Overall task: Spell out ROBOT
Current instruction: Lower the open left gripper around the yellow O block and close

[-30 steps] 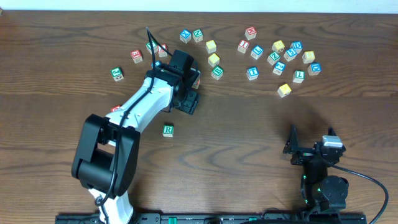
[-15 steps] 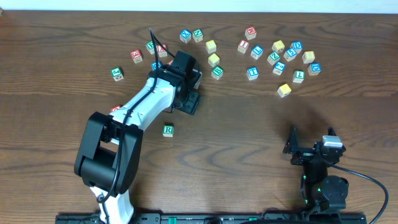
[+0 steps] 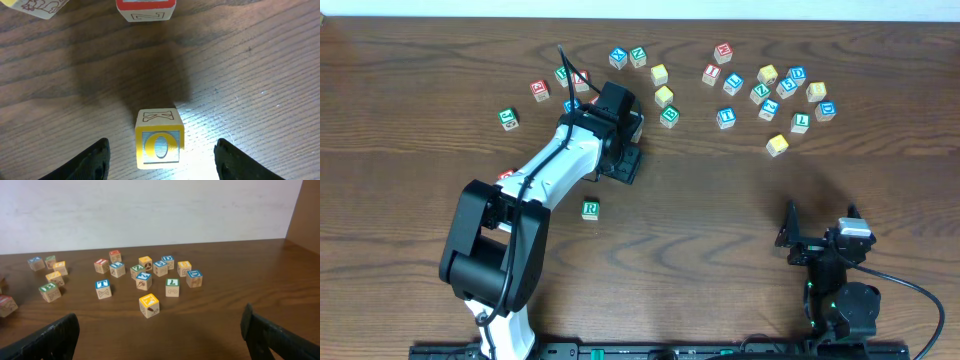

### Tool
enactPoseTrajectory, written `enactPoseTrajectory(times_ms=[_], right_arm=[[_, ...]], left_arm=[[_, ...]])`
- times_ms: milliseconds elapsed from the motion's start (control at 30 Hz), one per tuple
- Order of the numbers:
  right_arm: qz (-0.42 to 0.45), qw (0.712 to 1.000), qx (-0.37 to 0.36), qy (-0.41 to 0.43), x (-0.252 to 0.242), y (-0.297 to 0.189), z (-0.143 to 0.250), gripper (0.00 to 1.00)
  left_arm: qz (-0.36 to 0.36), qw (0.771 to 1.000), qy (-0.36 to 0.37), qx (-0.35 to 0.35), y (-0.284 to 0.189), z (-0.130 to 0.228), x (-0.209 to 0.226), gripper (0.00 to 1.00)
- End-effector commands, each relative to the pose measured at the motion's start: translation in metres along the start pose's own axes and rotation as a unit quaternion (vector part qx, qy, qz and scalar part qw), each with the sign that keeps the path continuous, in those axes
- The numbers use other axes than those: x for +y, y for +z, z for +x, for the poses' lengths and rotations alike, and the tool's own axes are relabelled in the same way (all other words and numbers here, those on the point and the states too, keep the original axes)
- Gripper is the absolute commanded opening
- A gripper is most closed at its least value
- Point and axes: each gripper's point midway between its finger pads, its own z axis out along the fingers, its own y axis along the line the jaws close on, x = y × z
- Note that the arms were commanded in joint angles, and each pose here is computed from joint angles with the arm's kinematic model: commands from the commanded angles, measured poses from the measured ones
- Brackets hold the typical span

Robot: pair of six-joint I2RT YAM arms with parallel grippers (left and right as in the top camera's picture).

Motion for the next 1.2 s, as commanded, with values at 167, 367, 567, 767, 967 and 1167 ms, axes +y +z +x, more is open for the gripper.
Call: enactPoseTrajectory(times_ms=[167, 367, 567, 767, 967, 1167], right_arm=[[0.003, 1.000, -0.001, -0.005, -0.002, 0.000, 0.000, 0.99], [0.003, 1.000, -0.001, -0.005, -0.002, 0.000, 0.000, 0.99], [0.003, 1.000, -0.001, -0.005, -0.002, 0.000, 0.000, 0.99], [0.003, 1.000, -0.001, -0.005, -0.002, 0.000, 0.000, 0.99], [0.003, 1.000, -0.001, -0.005, -0.002, 0.000, 0.000, 0.99], [0.003, 1.000, -0.001, -0.005, -0.002, 0.000, 0.000, 0.99]], left_arm=[[-0.002, 1.000, -0.005, 0.017, 0.017, 0.002, 0.001, 0.65], [-0.003, 1.000, -0.005, 0.026, 0.024, 0.005, 0.002, 0.64], [-0.003, 1.000, -0.005, 0.024, 0.023, 0.004, 0.002, 0.64], [-0.003, 1.000, -0.002, 0.019, 0.023, 0.002, 0.002, 0.64], [-0.003, 1.000, -0.002, 0.011, 0.019, -0.006, 0.001, 0.62], [-0.003, 1.000, -0.002, 0.014, 0.015, -0.006, 0.001, 0.59]])
